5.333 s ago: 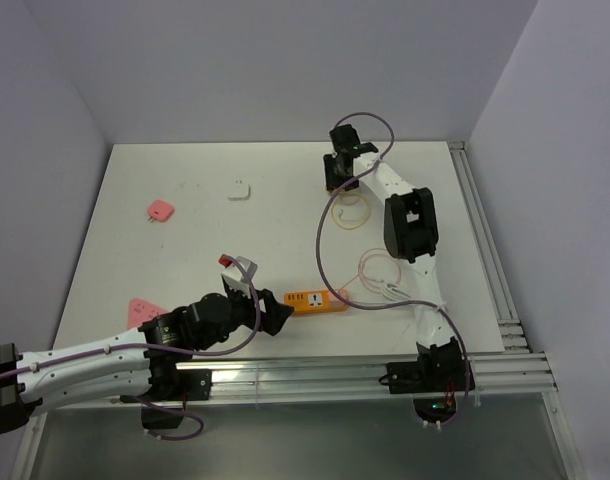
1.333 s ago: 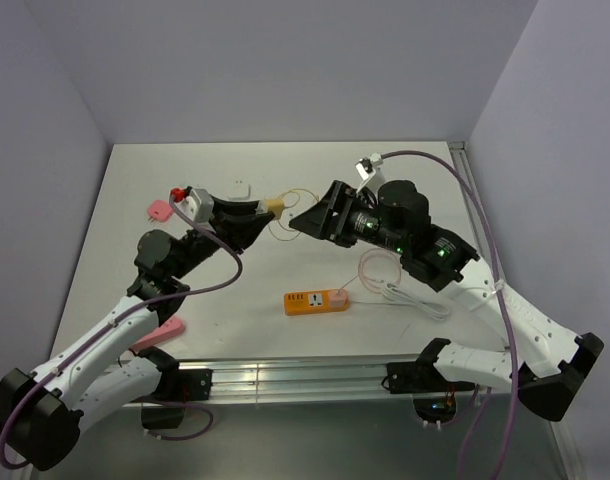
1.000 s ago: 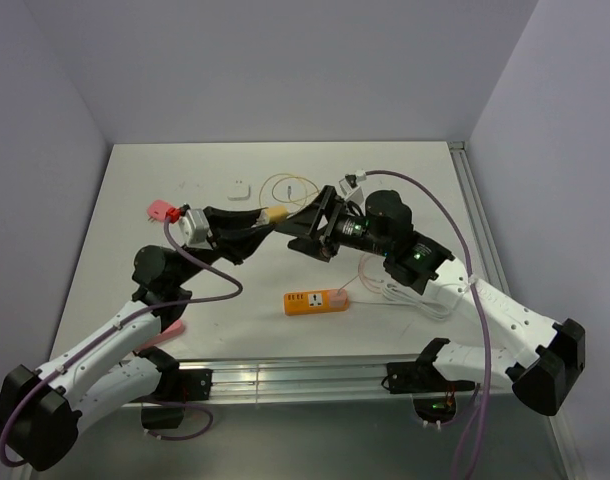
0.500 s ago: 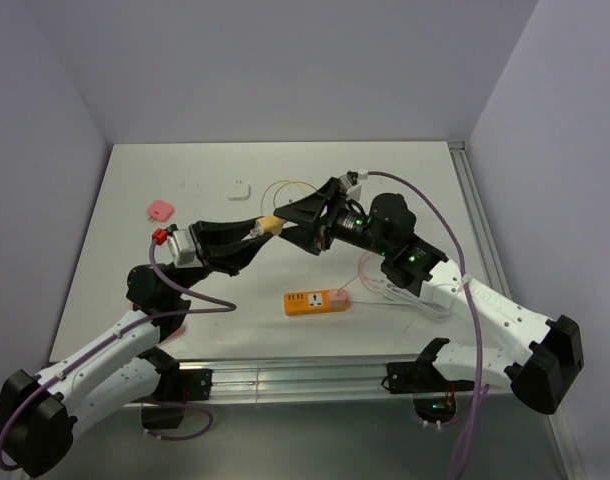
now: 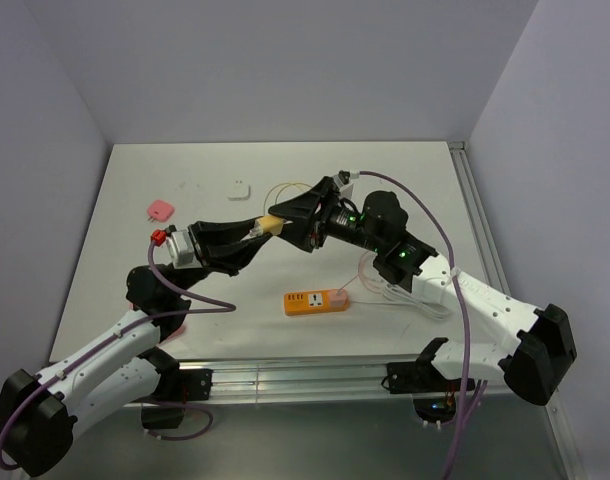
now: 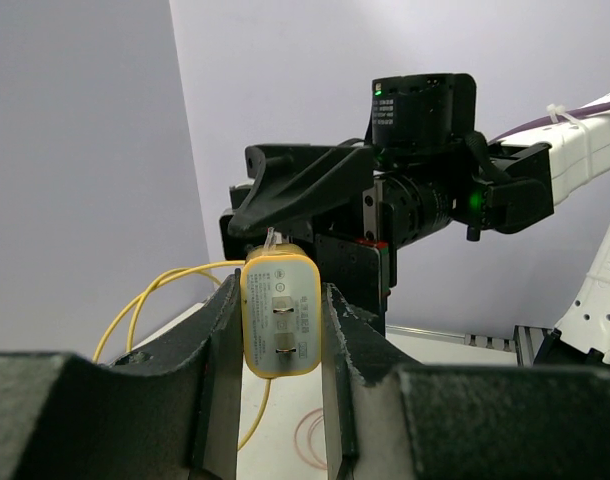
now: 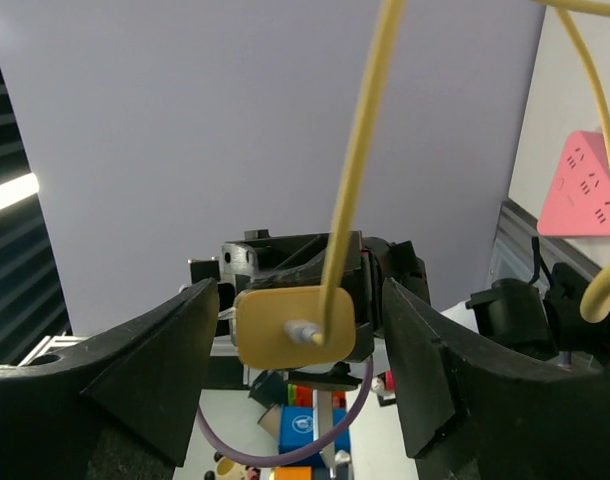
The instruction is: Insert the plug
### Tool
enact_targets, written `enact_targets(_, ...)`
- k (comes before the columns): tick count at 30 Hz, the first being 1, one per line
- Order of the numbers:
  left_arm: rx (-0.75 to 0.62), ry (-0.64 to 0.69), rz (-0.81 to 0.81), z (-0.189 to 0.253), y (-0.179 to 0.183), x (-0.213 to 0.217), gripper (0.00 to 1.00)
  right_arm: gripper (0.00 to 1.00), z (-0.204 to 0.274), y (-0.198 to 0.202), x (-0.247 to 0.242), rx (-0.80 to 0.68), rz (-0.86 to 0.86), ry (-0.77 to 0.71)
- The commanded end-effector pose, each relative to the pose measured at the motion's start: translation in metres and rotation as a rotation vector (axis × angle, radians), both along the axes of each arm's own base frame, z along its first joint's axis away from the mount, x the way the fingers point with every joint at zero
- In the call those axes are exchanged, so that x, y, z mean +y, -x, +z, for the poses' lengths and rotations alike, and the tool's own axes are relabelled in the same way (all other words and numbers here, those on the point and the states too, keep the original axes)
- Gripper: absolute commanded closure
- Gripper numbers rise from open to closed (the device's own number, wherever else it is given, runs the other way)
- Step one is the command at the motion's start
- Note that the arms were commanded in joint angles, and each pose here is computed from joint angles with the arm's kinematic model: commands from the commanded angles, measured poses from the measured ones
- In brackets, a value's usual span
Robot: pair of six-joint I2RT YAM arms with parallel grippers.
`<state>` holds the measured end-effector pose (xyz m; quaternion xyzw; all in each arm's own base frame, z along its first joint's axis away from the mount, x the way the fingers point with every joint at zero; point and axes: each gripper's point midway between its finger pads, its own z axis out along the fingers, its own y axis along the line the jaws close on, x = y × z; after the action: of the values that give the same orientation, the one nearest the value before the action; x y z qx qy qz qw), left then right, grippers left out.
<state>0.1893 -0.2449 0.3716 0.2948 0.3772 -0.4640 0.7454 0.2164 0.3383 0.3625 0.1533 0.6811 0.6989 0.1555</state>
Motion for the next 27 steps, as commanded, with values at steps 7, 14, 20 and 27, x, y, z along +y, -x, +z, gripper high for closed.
enact_targets(7, -0.048, 0.039, -0.017, 0.014, 0.008, 0.002, 1.00, 0.30, 0.021, 0.009, 0.001, -0.041, 0.046, -0.061)
enact_targets(14, -0.045, 0.035, -0.013, 0.012, 0.006, 0.001, 1.00, 0.30, 0.025, 0.012, 0.000, -0.042, 0.055, -0.073)
enact_targets(20, -0.045, 0.033, -0.018, 0.012, 0.006, 0.000, 1.00, 0.30, 0.030, 0.016, 0.000, -0.046, 0.062, -0.087)
enact_targets(27, -0.038, 0.030, -0.019, 0.010, 0.006, 0.000, 1.00, 0.33, 0.035, 0.016, 0.002, -0.050, 0.075, -0.107)
